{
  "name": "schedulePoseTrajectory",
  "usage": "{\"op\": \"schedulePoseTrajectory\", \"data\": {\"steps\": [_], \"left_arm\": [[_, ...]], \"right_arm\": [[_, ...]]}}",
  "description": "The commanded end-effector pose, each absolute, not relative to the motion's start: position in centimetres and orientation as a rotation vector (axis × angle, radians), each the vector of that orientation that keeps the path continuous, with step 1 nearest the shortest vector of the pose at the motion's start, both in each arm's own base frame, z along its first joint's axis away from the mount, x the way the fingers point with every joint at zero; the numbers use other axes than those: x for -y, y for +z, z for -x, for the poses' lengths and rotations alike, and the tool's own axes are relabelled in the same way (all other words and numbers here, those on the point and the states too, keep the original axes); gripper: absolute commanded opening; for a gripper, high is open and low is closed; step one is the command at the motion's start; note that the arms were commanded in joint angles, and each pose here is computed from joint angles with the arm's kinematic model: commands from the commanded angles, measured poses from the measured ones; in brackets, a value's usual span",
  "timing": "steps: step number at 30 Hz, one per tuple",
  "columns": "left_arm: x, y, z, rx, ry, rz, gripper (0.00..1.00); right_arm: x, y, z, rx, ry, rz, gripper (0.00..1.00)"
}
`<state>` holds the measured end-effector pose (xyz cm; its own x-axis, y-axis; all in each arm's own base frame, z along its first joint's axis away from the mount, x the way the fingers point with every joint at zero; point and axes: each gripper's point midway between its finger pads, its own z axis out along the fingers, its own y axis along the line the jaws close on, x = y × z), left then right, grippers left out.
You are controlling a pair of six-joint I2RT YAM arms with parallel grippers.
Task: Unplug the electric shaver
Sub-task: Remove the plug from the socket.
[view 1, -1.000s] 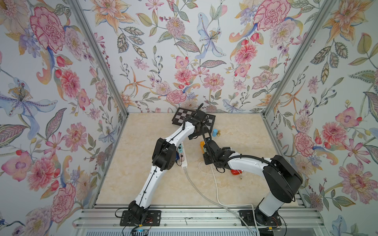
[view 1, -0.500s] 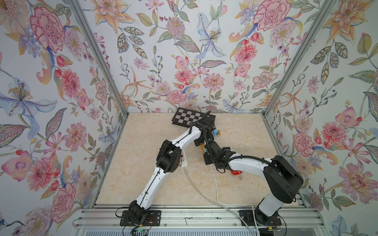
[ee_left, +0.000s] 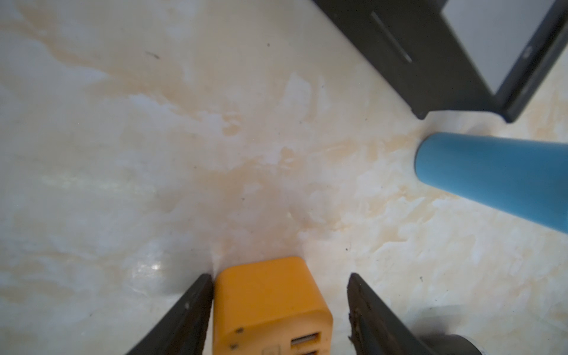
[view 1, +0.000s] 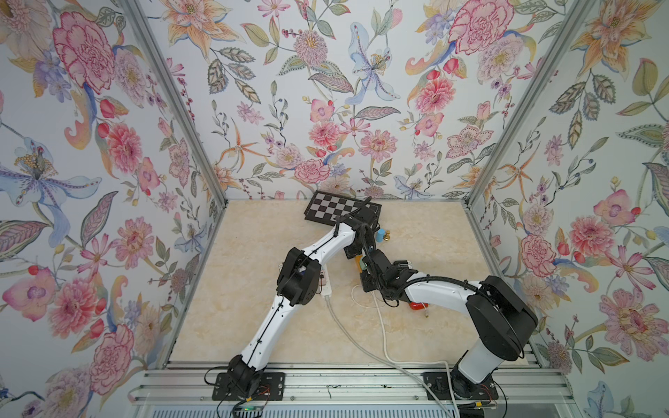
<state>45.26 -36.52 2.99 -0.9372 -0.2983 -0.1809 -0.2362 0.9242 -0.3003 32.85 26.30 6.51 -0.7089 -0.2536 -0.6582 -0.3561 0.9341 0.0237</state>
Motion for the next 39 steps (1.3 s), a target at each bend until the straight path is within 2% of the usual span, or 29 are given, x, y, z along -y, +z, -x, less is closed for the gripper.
{"op": "schedulePoseTrajectory", "data": {"steps": [1, 5, 9, 17, 24, 25, 37, 39], "left_arm": [[36.8, -0.9, -41.9, -3.012, -0.324, 0.409, 0.76], [36.2, -0.2, -41.8, -3.018, -0.280, 0.401, 0.81], [36.1, -0.9, -41.0, -3.057, -0.265, 0.424, 0.80], [36.3, -1.8, -41.8, -3.050, -0.275, 0.456, 0.64], [35.9, -2.0, -41.6, -3.050, -0.243, 0.464, 0.58], [35.9, -1.9, -41.6, -3.048, -0.239, 0.463, 0.58], [35.7, -2.5, -41.1, -3.051, -0.195, 0.456, 0.54], [35.8, -2.7, -40.9, -3.056, -0.194, 0.453, 0.49]], "right_arm": [[-25.8, 4.9, -31.7, -2.426, 0.148, 0.495, 0.28], [-25.7, 4.8, -31.5, -2.411, 0.106, 0.522, 0.27], [-25.7, 4.6, -31.3, -2.404, 0.095, 0.514, 0.27], [-25.7, 4.5, -30.8, -2.380, 0.082, 0.512, 0.27], [-26.1, 5.4, -30.8, -2.331, 0.041, 0.518, 0.26], [-26.2, 5.7, -30.9, -2.323, 0.039, 0.513, 0.23], [-25.5, 9.9, -32.0, -2.315, 0.181, 0.377, 0.21], [-25.7, 10.2, -32.1, -2.313, 0.202, 0.379, 0.21]]}}
